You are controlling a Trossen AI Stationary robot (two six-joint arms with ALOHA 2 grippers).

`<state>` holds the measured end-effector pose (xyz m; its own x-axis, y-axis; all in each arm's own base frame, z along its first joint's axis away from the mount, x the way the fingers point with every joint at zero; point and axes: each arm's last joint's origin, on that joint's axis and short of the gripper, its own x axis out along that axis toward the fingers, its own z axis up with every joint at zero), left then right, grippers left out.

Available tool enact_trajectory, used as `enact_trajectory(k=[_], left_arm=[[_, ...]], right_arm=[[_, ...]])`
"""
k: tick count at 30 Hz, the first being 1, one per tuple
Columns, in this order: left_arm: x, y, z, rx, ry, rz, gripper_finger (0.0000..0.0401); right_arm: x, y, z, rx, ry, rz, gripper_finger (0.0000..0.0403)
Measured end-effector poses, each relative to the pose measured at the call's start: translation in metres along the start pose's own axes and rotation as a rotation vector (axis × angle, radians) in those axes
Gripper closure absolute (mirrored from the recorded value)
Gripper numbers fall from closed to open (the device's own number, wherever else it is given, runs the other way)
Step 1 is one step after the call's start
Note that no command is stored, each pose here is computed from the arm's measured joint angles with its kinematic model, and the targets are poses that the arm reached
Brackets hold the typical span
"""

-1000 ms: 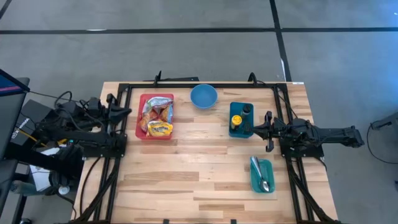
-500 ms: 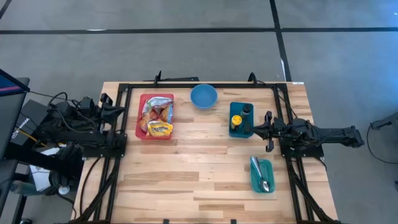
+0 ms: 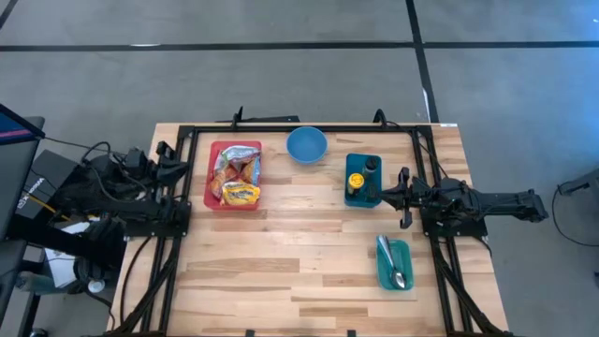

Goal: Pick & Place Food Item
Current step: Return to Home Position

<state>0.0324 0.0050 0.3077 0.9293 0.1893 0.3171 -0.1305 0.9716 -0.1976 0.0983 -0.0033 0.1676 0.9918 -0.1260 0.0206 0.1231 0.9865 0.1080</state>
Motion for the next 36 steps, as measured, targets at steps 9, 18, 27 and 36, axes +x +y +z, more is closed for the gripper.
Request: enact_trajectory(k=[9, 18, 27, 36], left_arm=[[0.014, 0.001, -0.045, 0.008, 0.003, -0.019, 0.0399], [0.019, 0.000, -0.079, 0.008, 0.039, -0.128, 0.0399], [0.020, 0.003, -0.111, 0.015, 0.091, -0.137, 0.0400], [0.018, 0.006, -0.134, 0.027, 0.109, -0.136, 0.0400]], right_arm=[[0.000, 0.000, 0.000, 0.000, 0.000, 0.000, 0.0402], [0.000, 0.000, 0.000, 0.000, 0.000, 0.000, 0.0402], [0.000, 0.000, 0.000, 0.000, 0.000, 0.000, 0.0402], [0.000, 0.000, 0.000, 0.000, 0.000, 0.000, 0.0402]])
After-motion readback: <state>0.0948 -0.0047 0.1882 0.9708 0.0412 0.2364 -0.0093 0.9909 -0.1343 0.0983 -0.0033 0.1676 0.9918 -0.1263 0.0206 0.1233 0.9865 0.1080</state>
